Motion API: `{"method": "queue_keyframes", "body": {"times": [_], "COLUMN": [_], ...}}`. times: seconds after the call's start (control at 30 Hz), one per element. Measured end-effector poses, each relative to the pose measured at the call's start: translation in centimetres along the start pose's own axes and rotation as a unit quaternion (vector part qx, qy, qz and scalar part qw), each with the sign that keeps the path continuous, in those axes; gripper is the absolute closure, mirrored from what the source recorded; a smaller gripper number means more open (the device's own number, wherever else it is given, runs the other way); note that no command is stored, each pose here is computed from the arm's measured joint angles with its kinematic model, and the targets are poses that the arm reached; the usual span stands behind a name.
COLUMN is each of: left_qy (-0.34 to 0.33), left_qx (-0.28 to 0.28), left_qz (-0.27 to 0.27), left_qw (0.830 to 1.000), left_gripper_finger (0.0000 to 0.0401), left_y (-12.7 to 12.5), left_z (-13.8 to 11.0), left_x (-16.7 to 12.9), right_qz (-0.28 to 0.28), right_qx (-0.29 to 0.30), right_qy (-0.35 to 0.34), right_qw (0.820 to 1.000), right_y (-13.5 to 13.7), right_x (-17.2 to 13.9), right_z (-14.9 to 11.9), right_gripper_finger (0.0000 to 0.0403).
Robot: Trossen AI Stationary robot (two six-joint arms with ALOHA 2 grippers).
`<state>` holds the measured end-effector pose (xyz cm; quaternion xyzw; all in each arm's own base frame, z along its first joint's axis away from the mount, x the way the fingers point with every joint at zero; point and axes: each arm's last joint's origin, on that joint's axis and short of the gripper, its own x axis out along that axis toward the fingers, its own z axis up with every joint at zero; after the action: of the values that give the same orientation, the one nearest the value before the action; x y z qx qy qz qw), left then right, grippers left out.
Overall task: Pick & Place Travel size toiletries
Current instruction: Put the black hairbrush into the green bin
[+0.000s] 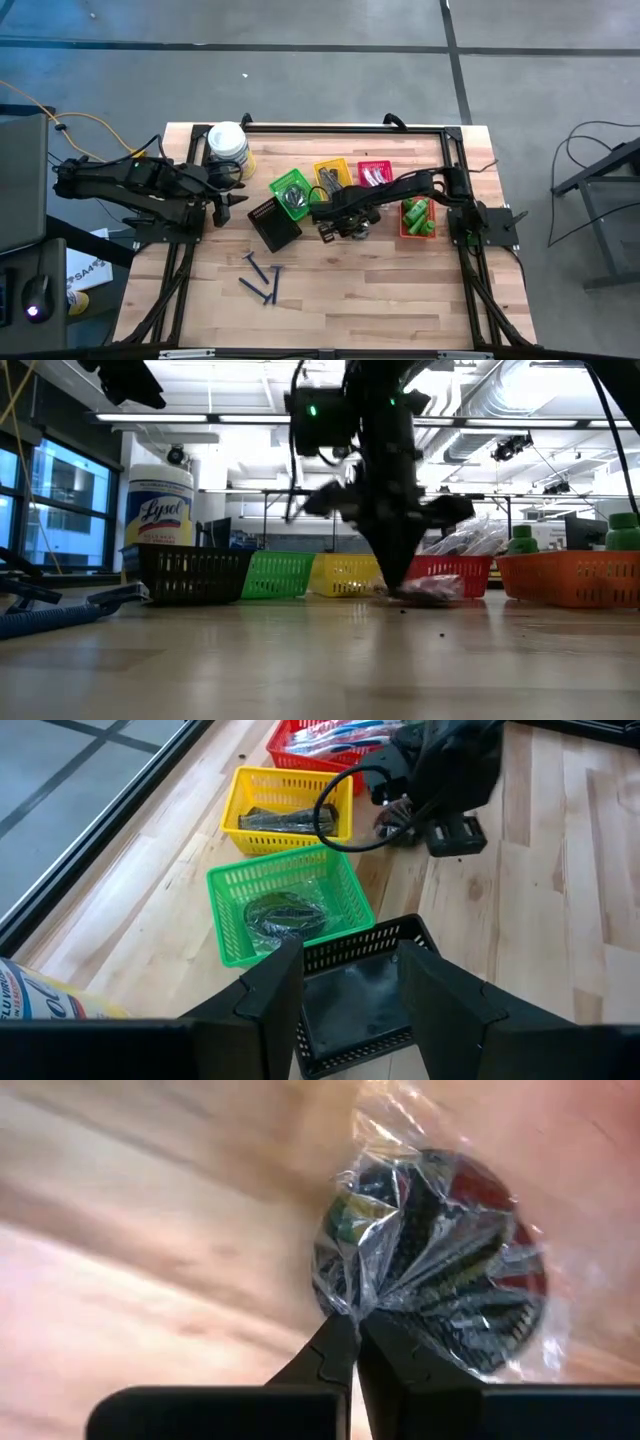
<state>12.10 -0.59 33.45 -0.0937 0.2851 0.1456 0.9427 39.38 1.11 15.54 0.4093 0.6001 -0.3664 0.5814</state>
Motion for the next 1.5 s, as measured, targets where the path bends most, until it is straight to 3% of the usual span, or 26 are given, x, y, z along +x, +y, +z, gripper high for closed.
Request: {"method": "queue_keyframes", "body": {"times": [0.5,0.63,0.8,0.93,1.1,1.5], "left_qy": [0.009,0.009,0.008,0.008,0.008,0.007], "left_qx": [0.003,0.003,0.003,0.003,0.003,0.002], "left_qz": [0.003,0.002,0.002,0.002,0.002,0.002], "left_qw": [1.000,1.000,1.000,1.000,1.000,1.000], "left_gripper_finger": [0.0242,0.0242,0.0242,0.0242,0.0242,0.0242], "left_y": [0.1,0.1,0.1,0.1,0.1,0.1], "left_z": [-0.2,-0.2,-0.2,-0.2,-0.2,-0.1], "left_x": [0.0,0.0,0.0,0.0,0.0,0.0], "right_qz": [0.102,0.157,0.234,0.244,0.233,0.222], "right_qx": [-0.075,-0.112,-0.127,-0.129,-0.127,-0.124], "right_qy": [-0.066,-0.120,-0.208,-0.251,-0.245,-0.204], "right_qw": [0.990,0.974,0.941,0.928,0.932,0.945], "right_y": [2.7,3.8,4.9,5.0,5.1,6.2], "right_x": [-9.4,-12.4,-14.7,-14.7,-12.5,-8.6], "right_z": [-1.4,-1.0,1.1,3.5,6.1,7.3], "right_gripper_finger": [0.0399,0.0399,0.0399,0.0399,0.0399,0.0399]}}
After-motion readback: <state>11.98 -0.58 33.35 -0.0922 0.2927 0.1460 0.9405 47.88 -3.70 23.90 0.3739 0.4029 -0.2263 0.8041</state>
